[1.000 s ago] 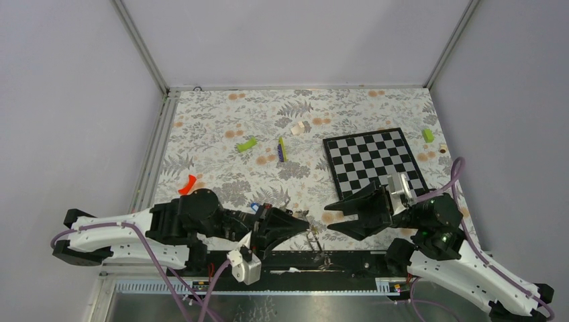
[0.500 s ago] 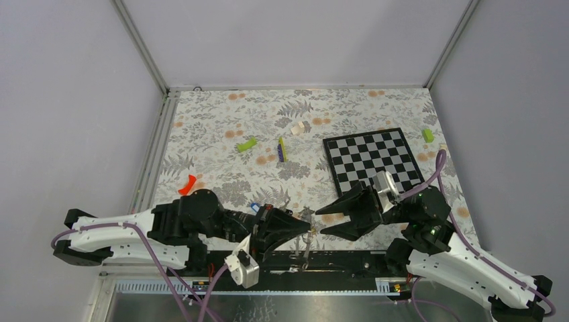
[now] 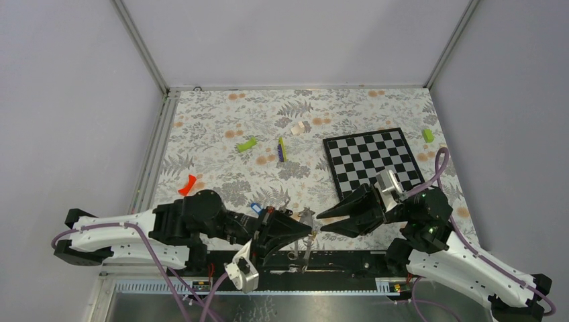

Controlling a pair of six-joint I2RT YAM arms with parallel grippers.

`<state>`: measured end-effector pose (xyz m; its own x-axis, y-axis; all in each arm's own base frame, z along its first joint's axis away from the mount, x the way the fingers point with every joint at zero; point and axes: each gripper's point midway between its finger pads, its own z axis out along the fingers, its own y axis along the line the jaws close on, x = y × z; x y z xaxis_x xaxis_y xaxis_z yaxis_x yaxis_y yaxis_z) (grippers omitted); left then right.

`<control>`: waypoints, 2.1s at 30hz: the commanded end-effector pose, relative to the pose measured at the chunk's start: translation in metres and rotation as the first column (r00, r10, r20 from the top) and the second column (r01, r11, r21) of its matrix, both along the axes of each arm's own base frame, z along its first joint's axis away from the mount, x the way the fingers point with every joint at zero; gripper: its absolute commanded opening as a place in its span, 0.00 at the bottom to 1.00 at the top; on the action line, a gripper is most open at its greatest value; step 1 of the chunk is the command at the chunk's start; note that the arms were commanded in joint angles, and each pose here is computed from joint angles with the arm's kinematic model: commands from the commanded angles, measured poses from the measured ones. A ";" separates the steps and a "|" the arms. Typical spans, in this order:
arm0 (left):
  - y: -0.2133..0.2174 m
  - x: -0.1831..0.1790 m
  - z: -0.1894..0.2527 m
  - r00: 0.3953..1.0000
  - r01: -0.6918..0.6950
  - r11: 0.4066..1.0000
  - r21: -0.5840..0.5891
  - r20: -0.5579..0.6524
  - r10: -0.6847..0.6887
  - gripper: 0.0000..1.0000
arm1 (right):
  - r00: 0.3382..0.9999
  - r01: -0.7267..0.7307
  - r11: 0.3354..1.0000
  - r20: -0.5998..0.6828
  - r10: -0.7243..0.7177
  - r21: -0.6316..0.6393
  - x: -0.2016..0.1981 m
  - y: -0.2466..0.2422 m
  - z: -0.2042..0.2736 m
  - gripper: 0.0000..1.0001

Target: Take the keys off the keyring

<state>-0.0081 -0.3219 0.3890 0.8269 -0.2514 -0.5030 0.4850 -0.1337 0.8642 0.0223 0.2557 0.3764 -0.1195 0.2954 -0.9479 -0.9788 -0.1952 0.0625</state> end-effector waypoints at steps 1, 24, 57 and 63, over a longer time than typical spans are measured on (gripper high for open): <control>0.006 -0.005 0.044 0.999 0.032 0.990 -0.139 0.041 -0.027 0.00 | 0.999 -0.029 0.999 0.016 0.028 0.035 -0.006 -0.003 0.012 0.36; 0.000 -0.004 0.049 0.999 0.027 0.988 -0.152 0.051 -0.019 0.00 | 0.997 -0.072 0.997 -0.023 0.071 -0.014 -0.008 0.003 0.002 0.43; 0.006 0.014 0.051 0.995 -0.073 0.981 -0.178 0.050 0.083 0.00 | 0.994 -0.010 1.000 -0.107 0.011 0.012 -0.003 -0.005 0.004 0.04; 0.010 0.014 0.052 0.996 -0.072 0.979 -0.190 0.045 0.082 0.00 | 0.989 0.071 0.997 -0.132 -0.066 0.034 0.009 -0.008 0.008 0.00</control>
<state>0.0044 -0.3263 0.3941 0.8597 -0.2078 -0.4665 0.4599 -0.0824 0.8841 0.0217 0.2513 0.3769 -0.2239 0.2999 -0.9273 -0.9662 -0.1929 0.1709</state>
